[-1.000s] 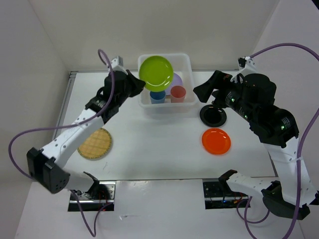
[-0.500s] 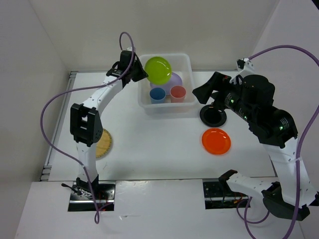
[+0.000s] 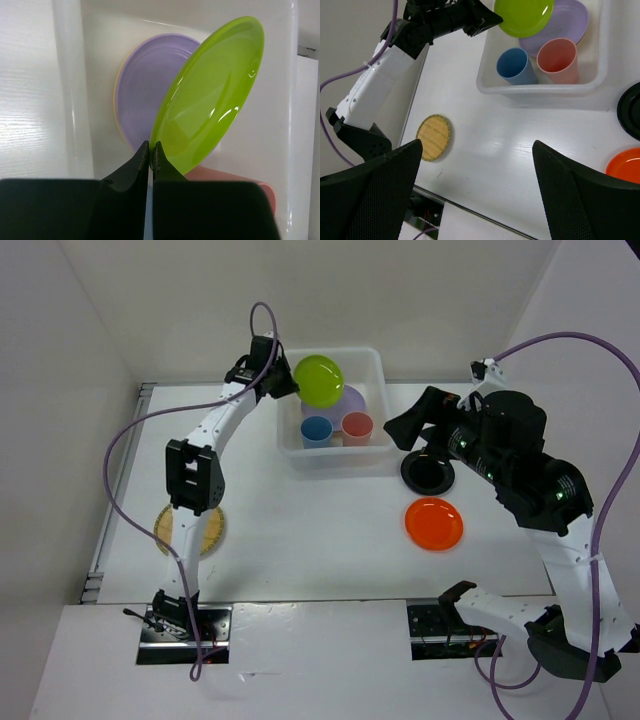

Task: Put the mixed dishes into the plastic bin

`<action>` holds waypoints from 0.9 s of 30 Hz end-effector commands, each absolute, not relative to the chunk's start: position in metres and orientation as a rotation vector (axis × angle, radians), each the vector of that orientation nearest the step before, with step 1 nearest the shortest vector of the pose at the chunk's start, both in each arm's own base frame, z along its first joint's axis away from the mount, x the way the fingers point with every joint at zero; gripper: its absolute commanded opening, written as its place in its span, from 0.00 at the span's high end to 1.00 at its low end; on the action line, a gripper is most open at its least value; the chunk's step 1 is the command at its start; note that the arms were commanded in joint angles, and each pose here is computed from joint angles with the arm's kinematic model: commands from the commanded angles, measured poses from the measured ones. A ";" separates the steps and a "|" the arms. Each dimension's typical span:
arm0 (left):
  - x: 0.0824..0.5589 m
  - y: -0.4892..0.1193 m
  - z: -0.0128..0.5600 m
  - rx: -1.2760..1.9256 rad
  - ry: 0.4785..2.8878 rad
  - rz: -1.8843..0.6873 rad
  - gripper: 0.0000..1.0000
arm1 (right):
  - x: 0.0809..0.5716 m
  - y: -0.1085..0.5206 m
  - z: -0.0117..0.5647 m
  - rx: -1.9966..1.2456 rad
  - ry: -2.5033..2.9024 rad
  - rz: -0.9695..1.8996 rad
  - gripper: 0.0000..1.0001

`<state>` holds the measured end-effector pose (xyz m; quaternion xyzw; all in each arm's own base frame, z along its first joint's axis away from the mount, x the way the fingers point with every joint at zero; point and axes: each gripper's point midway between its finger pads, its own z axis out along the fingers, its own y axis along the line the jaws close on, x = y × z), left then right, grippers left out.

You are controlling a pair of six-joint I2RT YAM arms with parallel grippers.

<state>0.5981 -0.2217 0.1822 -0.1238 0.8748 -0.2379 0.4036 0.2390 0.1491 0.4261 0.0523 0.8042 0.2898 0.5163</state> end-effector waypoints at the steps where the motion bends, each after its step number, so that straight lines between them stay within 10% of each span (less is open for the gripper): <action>1: 0.603 -0.231 0.189 -0.251 2.206 -0.598 1.00 | 0.244 0.151 0.437 0.133 1.879 0.722 0.05; 13: 0.609 -0.250 0.138 -0.206 2.309 -0.511 0.95 | 0.244 0.148 0.432 0.142 1.886 0.712 0.05; 21: 0.608 -0.252 0.133 -0.187 2.314 -0.524 0.50 | 0.247 0.150 0.423 0.143 1.905 0.704 0.05; 27: 0.607 -0.249 0.164 -0.176 2.262 -0.526 0.37 | 0.261 0.139 0.389 0.212 1.960 0.625 0.05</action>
